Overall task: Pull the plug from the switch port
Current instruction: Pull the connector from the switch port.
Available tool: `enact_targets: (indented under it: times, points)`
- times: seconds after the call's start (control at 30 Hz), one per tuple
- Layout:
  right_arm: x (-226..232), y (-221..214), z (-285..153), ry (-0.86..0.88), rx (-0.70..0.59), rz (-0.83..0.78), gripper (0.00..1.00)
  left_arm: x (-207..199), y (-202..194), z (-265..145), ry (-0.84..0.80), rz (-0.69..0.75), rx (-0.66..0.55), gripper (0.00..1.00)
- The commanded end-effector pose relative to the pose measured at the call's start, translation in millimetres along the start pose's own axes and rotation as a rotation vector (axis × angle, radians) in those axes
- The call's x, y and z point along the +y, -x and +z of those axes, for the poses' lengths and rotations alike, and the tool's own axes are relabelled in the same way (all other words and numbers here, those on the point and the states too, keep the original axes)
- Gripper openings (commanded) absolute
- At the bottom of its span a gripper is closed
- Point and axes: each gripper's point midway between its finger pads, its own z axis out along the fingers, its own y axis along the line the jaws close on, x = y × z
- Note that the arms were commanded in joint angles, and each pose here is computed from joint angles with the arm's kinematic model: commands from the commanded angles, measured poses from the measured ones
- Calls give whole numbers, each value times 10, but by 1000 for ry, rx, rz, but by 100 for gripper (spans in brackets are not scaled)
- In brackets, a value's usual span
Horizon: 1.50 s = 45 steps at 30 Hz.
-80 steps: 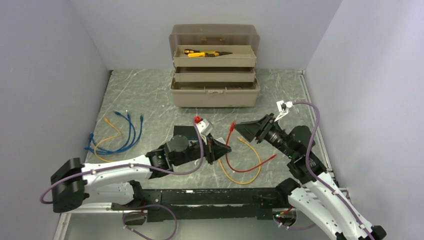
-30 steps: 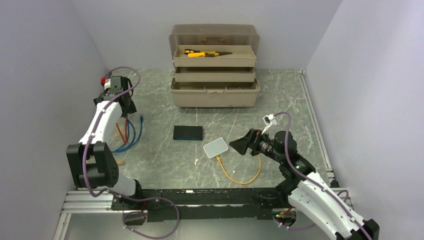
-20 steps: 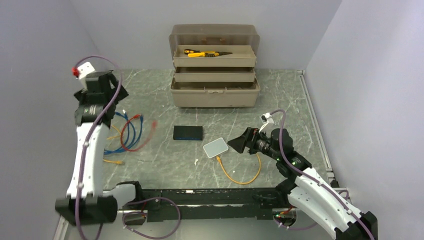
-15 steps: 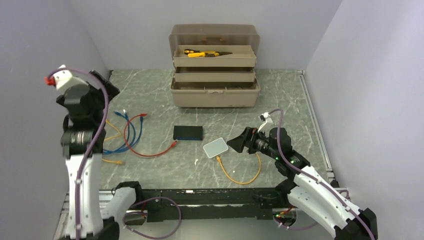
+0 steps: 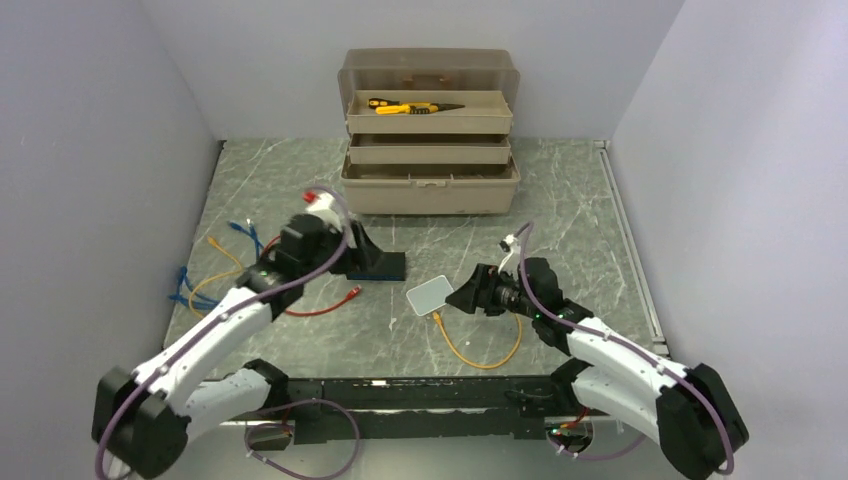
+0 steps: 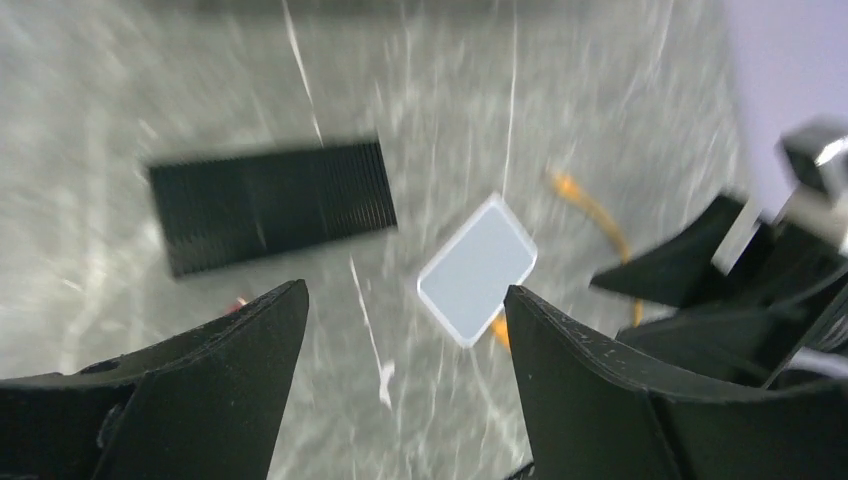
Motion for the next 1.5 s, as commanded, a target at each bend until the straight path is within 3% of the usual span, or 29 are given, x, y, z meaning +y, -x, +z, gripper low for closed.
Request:
enact_targets:
  times: [0.0,0.23,0.6,0.87,1.47]
  points:
    - [104,-79,126,66,4,1,77,-400,-406,299,-151,15,70,77]
    - [-101,-368,319,10,70,82,65,-493,-746,694,-124,101,180,72]
    - [-317,-419,469,-58,56,133,52,-573,-1243,1118,-100,145,291,63]
    - [-360,-476,568,-53,81,156,44,-487,-1480,1238,-51,182,338,59]
    - [-391,-698,628,-25,172,208,36,-387,-1824,1294,-35,167,402,54]
